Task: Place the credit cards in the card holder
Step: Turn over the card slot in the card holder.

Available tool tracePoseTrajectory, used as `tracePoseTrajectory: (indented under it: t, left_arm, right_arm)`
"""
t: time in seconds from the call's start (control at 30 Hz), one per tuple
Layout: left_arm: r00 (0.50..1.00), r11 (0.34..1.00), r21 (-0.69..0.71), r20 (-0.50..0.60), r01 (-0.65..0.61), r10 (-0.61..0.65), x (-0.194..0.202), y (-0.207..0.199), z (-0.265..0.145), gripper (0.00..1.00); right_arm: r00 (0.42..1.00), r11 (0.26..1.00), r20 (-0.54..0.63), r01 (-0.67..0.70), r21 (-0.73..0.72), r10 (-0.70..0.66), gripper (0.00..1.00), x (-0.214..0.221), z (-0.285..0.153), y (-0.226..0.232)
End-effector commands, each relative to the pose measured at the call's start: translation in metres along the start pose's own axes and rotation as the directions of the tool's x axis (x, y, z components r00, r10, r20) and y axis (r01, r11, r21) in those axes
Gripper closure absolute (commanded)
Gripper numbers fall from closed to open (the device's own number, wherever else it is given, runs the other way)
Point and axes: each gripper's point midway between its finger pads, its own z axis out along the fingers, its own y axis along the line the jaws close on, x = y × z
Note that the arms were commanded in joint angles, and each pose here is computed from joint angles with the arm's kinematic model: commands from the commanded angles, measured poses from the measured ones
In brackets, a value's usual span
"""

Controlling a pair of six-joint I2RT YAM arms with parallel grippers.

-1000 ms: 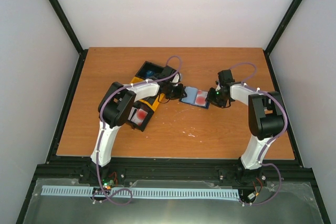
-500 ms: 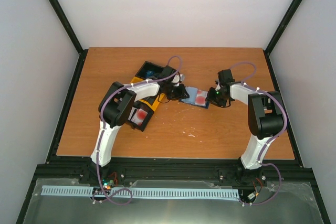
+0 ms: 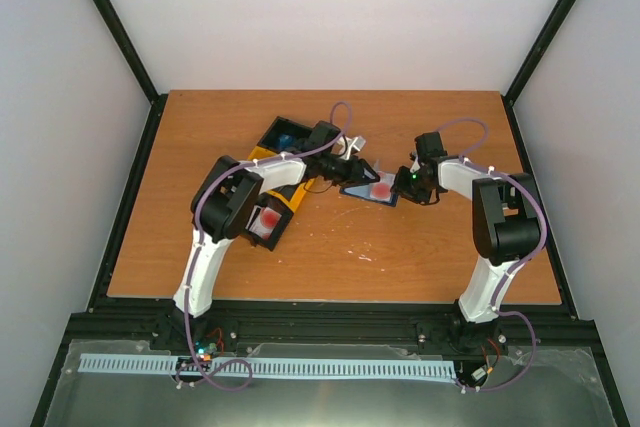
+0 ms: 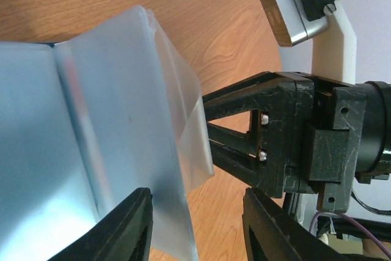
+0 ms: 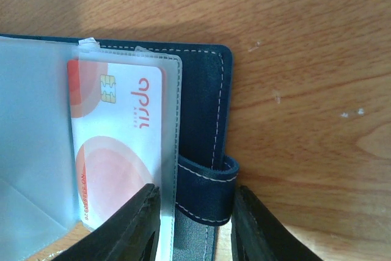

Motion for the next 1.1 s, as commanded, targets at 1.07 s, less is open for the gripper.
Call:
tracePoseTrajectory:
  t: [1.07]
  left_arm:
    - [0.953,0.938,-0.215,0.072,-0.273,0.294,-0.004,-0.045,-0.019,0.47]
  right_arm:
    - [0.989,0.995,0.13,0.079,-0.064,-0.07,0.68,-0.033,-0.045,0.036]
